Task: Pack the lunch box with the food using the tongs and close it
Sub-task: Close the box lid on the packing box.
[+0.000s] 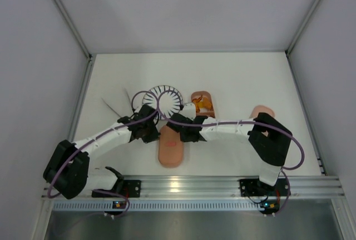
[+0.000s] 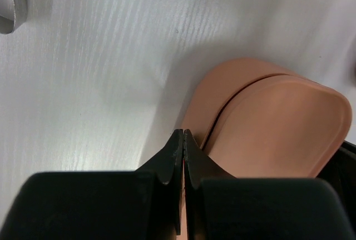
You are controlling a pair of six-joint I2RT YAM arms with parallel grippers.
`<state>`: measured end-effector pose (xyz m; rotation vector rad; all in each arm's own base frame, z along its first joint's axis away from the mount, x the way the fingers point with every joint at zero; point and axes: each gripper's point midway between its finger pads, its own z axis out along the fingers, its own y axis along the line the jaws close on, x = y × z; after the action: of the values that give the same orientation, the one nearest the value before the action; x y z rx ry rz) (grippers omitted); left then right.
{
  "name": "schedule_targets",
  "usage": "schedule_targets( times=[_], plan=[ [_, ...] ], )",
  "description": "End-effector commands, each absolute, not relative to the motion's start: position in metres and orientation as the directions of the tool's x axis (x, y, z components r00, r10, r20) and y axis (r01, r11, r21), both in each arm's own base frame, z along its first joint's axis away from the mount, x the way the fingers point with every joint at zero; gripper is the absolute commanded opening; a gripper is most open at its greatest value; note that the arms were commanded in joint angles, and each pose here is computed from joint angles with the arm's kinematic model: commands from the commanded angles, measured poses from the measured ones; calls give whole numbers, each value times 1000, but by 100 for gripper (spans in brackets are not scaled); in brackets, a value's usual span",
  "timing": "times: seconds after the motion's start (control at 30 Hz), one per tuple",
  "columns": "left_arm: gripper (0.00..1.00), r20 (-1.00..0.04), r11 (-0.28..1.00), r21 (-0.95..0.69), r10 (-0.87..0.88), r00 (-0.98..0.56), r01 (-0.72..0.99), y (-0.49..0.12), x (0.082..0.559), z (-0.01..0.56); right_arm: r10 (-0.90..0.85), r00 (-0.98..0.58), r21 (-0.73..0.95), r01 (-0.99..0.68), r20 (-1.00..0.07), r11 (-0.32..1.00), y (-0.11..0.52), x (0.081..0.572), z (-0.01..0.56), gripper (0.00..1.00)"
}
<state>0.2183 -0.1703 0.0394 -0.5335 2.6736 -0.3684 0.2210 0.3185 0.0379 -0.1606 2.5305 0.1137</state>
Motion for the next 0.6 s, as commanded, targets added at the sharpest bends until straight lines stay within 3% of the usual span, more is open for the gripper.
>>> schedule_targets(
  times=[0.0, 0.23, 0.57],
  plan=[
    [0, -371, 862, -433, -437, -819, -263, -188, 237, 72, -11, -777, 74, -75, -630, 994, 309, 226, 75, 19],
    [0, -379, 865, -427, -434, -817, -262, -184, 235, 76, 47, -750, 97, -23, -659, 995, 287, 224, 102, 24],
    [0, -380, 862, -428, -445, -811, -273, -173, 228, 74, 31, -804, 219, -125, -594, 968, 325, 201, 97, 27]
  ],
)
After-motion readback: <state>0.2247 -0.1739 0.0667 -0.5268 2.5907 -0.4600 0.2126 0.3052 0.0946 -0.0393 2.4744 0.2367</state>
